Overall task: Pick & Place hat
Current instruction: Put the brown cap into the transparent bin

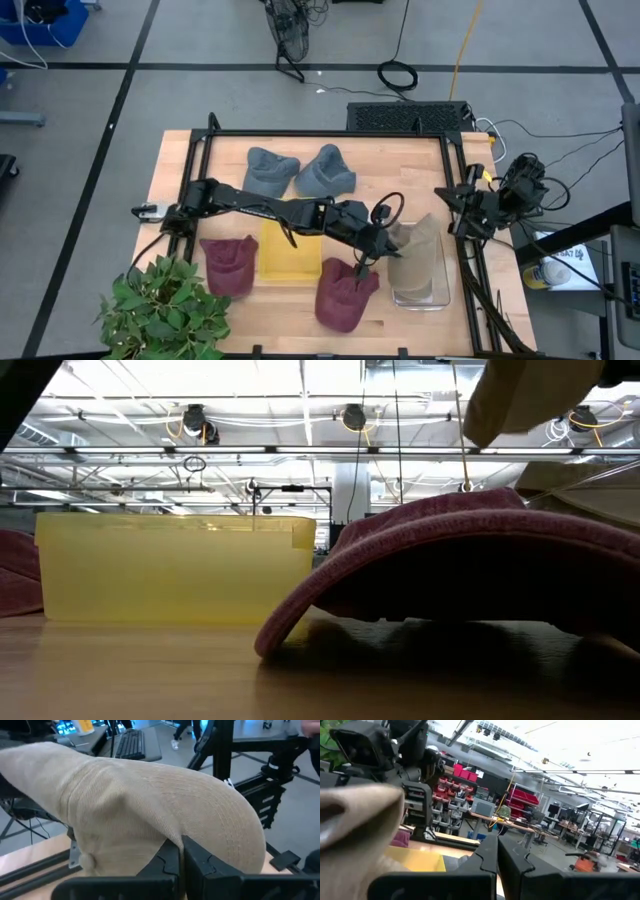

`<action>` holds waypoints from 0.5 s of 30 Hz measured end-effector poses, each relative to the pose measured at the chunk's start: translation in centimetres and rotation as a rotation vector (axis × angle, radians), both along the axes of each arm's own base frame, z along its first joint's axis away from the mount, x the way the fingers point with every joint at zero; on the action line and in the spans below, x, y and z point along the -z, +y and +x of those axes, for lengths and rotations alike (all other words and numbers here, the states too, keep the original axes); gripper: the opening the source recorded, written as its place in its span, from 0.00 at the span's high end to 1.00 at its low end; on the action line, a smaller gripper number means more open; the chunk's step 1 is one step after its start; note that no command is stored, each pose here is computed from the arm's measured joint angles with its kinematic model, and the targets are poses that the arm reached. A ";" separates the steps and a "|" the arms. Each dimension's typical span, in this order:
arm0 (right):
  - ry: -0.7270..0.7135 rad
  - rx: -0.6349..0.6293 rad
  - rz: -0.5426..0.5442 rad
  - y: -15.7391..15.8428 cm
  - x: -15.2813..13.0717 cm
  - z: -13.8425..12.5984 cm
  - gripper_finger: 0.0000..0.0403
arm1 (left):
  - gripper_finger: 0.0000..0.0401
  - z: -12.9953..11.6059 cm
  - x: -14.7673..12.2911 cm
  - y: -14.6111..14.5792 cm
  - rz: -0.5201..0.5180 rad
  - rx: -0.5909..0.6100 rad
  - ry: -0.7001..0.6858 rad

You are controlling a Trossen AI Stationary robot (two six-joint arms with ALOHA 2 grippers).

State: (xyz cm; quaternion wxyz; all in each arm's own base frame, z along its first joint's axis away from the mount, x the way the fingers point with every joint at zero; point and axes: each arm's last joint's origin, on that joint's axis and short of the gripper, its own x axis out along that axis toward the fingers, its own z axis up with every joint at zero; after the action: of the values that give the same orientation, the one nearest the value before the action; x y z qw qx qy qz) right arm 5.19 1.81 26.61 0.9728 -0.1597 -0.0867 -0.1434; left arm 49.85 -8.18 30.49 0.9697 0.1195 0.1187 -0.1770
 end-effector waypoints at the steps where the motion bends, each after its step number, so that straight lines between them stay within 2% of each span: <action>1: -0.002 0.001 0.009 0.0 0.0 0.0 1.00 | 0.99 0.2 0.3 0.0 -0.003 0.001 -0.008; 8: -0.003 -0.006 0.021 0.1 0.0 0.1 1.00 | 0.99 0.8 2.6 -0.2 -0.014 -0.002 0.084; 15: -0.008 -0.008 0.024 0.1 0.0 0.0 1.00 | 0.99 0.6 3.2 0.0 0.023 -0.037 0.139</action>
State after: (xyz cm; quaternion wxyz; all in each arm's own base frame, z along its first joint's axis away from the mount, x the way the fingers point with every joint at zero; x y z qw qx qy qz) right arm 5.24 1.87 26.63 0.9749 -0.1471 -0.0896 -0.1411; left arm 50.46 -8.17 27.33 0.9608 0.1157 0.1901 -0.1653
